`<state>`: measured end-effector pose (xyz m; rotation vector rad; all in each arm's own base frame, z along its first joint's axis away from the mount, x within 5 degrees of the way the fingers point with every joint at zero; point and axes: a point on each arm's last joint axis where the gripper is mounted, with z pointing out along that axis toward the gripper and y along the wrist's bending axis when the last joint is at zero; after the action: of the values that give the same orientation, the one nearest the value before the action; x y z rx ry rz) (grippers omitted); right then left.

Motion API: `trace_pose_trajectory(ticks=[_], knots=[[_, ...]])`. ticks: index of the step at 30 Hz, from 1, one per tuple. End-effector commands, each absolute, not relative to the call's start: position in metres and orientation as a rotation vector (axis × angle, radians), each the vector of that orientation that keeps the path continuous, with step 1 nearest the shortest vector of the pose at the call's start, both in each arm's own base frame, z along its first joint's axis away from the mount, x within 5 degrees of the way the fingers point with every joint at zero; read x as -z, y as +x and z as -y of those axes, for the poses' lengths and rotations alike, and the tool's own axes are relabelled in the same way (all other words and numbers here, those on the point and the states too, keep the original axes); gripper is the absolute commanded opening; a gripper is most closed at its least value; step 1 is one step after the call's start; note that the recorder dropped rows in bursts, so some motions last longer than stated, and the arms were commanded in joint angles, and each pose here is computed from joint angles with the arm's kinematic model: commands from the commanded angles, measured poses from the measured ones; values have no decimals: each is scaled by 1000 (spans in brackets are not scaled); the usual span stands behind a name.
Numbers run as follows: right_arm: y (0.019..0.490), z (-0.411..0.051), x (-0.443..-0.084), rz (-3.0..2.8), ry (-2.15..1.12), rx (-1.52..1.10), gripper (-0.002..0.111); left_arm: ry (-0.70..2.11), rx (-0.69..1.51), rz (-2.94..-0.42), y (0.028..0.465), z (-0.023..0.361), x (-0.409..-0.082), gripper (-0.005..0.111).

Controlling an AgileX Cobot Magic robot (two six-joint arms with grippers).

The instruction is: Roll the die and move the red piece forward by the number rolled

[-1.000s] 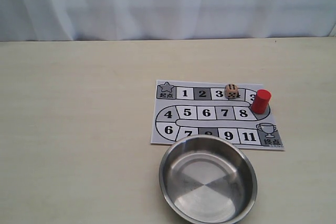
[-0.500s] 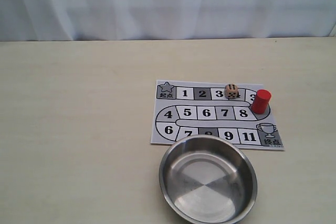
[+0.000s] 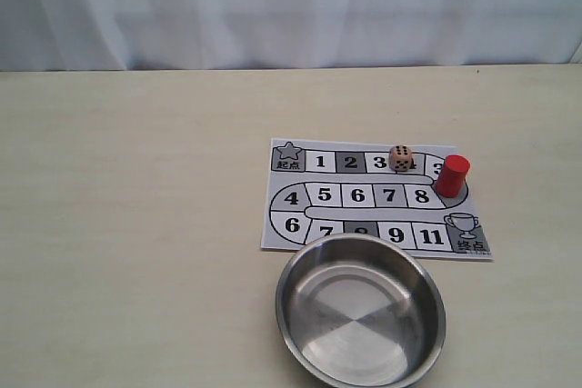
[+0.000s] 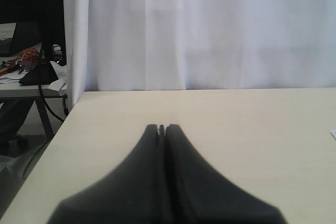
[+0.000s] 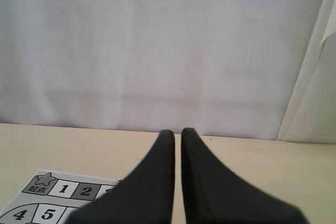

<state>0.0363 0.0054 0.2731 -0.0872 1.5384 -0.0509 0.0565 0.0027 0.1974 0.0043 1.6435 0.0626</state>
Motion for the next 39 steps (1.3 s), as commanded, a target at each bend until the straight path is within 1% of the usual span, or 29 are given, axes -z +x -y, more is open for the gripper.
trace_pose_trajectory(ticks=[1, 4, 16, 36, 39], knots=[[40, -3, -265, -1511, -83, 82, 4, 3, -60, -1627, 56, -3, -200, 0], [44, -1, -254, -1537, -101, 130, 4, 3, -60, -1627, 56, -3, -200, 0], [56, 3, -197, -1661, -24, 104, 4, 3, -60, -1625, 56, -3, -200, 0], [56, 5, -194, -1695, 1, 109, 4, 3, -60, -1625, 56, -3, -200, 0], [56, 3, -194, -1693, 77, 9, 4, 3, -60, -1625, 56, -3, -200, 0]])
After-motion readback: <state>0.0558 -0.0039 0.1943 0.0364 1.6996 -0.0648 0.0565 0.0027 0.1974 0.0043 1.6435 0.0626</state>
